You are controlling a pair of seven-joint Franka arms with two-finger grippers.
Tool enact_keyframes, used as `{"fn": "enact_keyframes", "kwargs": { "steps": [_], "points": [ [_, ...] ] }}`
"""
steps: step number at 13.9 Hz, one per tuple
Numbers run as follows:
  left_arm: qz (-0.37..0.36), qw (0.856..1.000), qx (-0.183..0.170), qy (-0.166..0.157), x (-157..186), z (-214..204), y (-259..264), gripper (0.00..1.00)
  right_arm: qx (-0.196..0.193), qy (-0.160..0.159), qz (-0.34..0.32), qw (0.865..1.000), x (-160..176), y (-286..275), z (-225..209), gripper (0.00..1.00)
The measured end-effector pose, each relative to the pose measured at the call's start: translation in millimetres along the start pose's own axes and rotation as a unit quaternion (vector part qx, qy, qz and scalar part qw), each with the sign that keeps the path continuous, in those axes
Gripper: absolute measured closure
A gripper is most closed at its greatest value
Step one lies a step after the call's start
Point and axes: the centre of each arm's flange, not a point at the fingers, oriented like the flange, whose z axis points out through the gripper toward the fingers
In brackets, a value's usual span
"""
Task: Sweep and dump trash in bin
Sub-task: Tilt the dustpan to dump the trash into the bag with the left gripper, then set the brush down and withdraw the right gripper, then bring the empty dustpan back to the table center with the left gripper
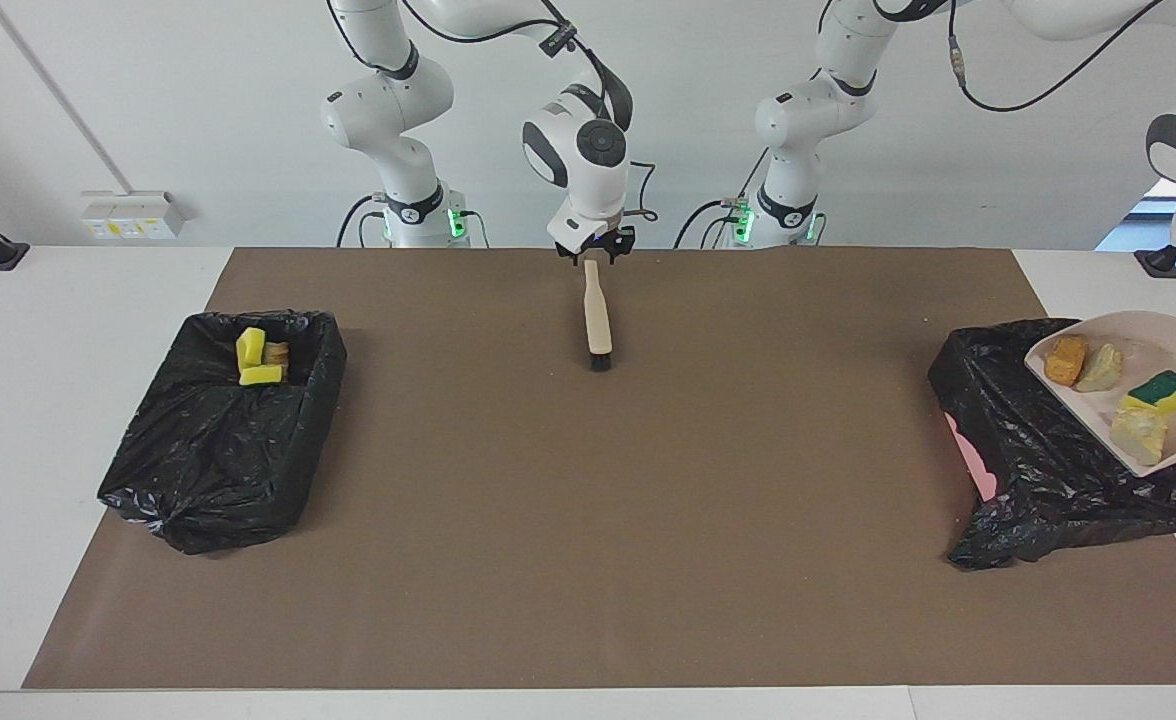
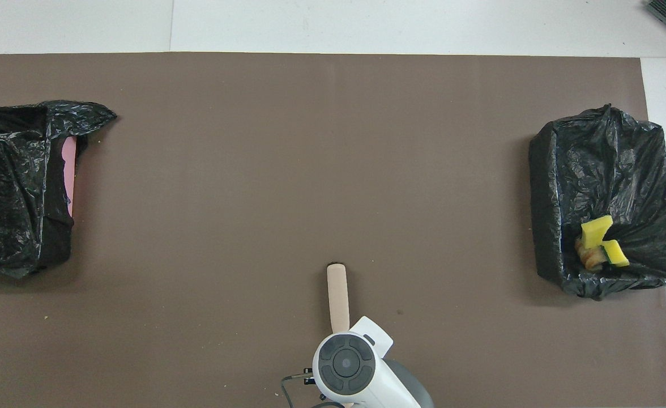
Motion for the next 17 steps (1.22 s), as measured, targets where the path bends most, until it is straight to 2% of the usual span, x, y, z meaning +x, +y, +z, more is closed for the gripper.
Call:
{"fn": "enact_keyframes", "kwargs": {
  "steps": [1,3,6,9,11,14,15,17],
  "points": [
    [0.021,1.000,-0.001,-0.005,-1.0,0.2,0.4,0.68,0.017,0.013,0.016,1.000,18.0,5.3,-19.9,0.00],
    [0.054,0.998,-0.007,-0.039,-3.3,-0.9,-0.1,0.68,0.047,0.048,0.053,0.996,64.8,33.8,-65.8,0.00],
    [0.081,0.995,-0.007,-0.066,3.1,-6.5,-5.7,0.68,0.011,0.122,0.065,0.990,118.2,91.2,-115.4,0.00],
    [0.110,0.987,-0.007,-0.117,10.4,-16.8,-13.8,0.68,-0.023,0.163,0.051,0.985,148.4,137.2,-153.0,0.00],
    [0.115,0.984,-0.002,-0.134,14.9,-27.3,-18.6,0.68,-0.033,0.176,0.058,0.982,170.0,188.3,-186.5,0.00],
    [0.096,0.985,-0.005,-0.141,13.5,-58.0,-20.5,0.68,-0.048,0.172,0.044,0.983,184.8,281.1,-252.0,0.00],
    [0.079,0.988,-0.010,-0.136,19.9,-71.8,-19.9,0.68,-0.053,0.170,0.032,0.984,183.9,309.7,-269.9,0.00],
    [0.032,0.994,-0.024,-0.098,47.9,-95.6,-19.0,0.68,-0.061,0.158,0.007,0.985,172.3,361.1,-297.8,0.00]
  ]
}}
